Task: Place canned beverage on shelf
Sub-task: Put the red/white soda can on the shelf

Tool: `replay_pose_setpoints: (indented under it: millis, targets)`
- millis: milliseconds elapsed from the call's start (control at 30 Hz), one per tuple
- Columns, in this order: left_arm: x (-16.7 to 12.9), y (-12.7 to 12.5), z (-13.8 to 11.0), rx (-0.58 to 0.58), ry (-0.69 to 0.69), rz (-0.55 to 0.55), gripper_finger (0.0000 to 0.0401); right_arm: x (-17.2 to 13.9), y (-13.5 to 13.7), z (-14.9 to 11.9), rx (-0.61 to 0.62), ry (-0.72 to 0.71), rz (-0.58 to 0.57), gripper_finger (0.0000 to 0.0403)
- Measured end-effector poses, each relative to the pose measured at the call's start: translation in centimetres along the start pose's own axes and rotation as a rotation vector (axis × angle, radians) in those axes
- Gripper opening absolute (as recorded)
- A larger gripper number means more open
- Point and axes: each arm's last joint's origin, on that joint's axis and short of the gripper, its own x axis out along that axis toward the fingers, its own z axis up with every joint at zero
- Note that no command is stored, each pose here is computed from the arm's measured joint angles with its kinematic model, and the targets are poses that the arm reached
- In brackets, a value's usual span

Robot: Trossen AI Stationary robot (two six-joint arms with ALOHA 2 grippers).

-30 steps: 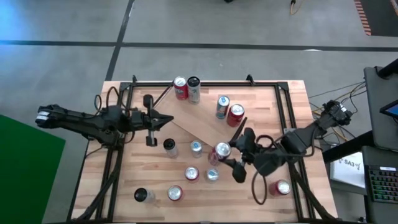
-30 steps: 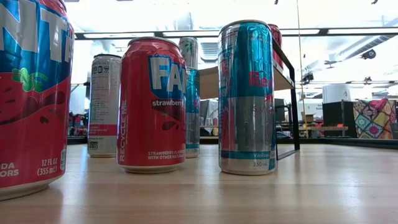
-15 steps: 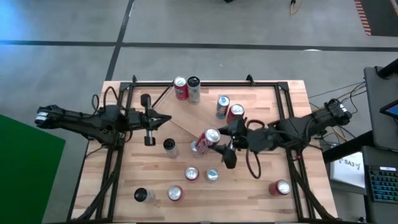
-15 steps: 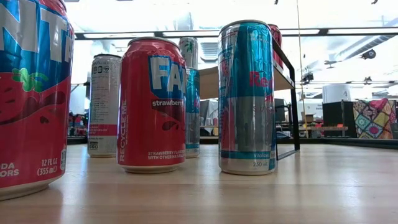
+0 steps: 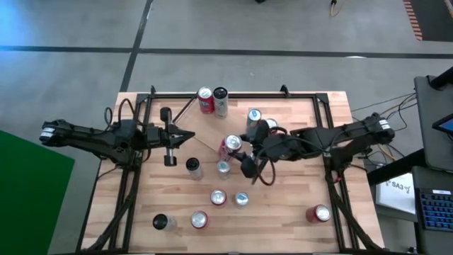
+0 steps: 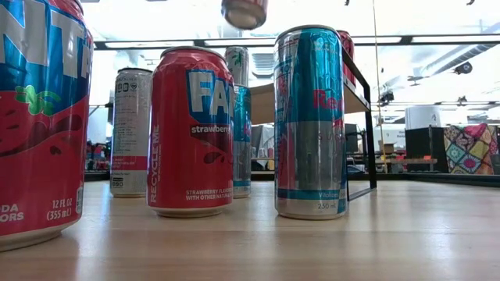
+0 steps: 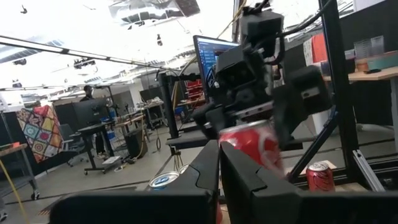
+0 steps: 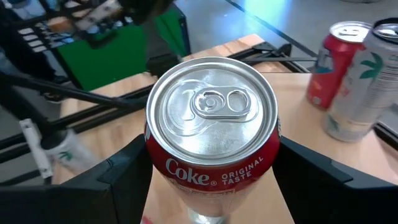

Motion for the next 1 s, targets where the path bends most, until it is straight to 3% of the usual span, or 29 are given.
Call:
replay_pose_setpoints:
  millis: [600, 1000]
  targets:
    - [0.0, -0.1, -0.2, -0.008, 0.019, -0.006, 0.0, 5.4, -2.3, -1.3, -0.053, 0.083, -0.129, 0.0279]
    - [0.0, -0.1, -0.4, -0.013, 0.036, -0.01, 0.0, 6.9, -3.3, -0.7, -0.131, 0.115, -0.168, 0.0279]
